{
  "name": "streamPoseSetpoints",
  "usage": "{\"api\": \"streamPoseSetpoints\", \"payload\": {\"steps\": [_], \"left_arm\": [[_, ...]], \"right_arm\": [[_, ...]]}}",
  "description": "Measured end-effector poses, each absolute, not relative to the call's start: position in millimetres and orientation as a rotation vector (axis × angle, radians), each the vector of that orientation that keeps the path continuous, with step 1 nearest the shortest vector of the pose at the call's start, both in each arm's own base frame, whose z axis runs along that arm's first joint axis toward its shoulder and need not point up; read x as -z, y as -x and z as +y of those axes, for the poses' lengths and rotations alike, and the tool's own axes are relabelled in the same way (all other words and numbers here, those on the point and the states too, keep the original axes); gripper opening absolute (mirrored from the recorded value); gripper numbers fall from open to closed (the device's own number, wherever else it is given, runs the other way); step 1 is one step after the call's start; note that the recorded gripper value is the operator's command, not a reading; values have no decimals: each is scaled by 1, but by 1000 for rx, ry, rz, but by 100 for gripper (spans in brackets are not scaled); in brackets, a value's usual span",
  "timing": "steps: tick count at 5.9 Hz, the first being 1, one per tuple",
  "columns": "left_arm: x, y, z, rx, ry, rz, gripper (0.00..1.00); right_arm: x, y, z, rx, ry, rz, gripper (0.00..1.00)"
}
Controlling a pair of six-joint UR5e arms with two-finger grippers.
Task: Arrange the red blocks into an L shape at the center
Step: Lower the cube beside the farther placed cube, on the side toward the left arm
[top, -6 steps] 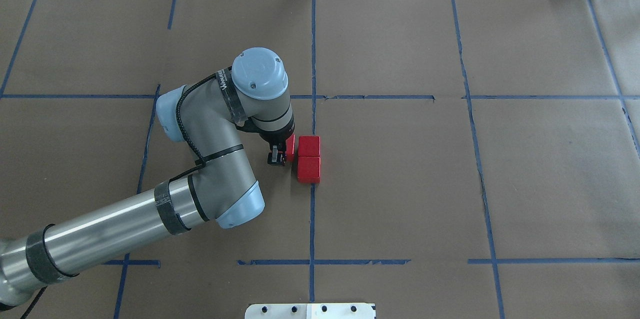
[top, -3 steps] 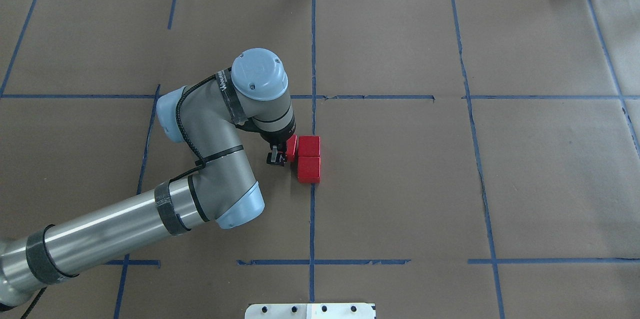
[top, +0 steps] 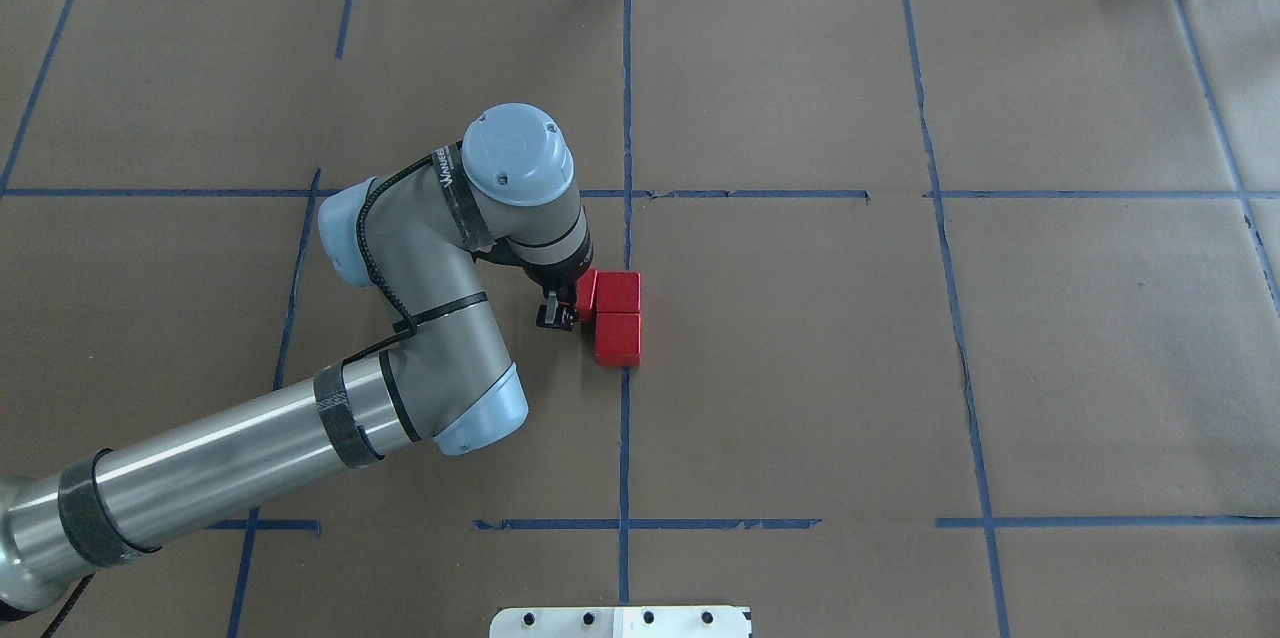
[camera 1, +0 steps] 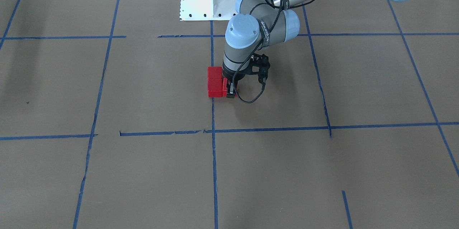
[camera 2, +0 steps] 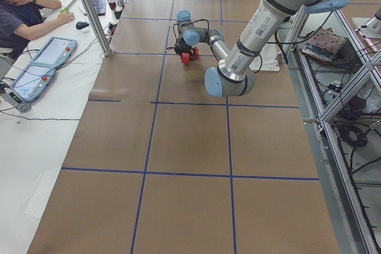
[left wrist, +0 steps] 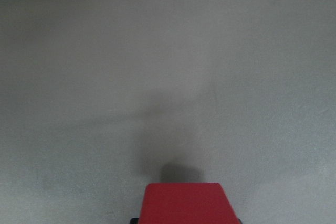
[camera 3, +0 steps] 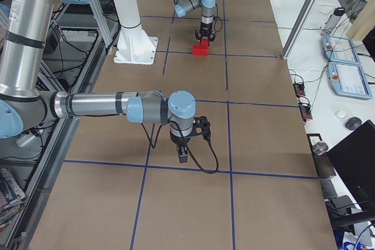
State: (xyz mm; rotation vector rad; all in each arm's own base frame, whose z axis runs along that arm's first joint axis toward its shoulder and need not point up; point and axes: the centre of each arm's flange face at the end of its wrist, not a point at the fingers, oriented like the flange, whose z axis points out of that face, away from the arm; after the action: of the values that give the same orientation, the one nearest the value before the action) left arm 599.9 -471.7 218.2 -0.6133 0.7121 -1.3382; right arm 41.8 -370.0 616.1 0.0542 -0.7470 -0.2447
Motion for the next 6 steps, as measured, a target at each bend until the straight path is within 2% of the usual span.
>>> {"api": "streamPoseSetpoints", "payload": {"steps": [2,3,4,6], "left_arm": [[-219,-601,-472,1336,614,717,44],[-219,-601,-472,1331,611,718,81],[-221,-601,-472,1324,609,718,100],[-224,-599,-470,1208,559,738,100]], "right_arm": [[-616,-42,-370,245,-55,-747,100],[-616,-42,-370,244,-55,-747,100],[-616,-42,-370,244,-55,-747,100],[-616,-42,-370,245,-55,-747,100]]}}
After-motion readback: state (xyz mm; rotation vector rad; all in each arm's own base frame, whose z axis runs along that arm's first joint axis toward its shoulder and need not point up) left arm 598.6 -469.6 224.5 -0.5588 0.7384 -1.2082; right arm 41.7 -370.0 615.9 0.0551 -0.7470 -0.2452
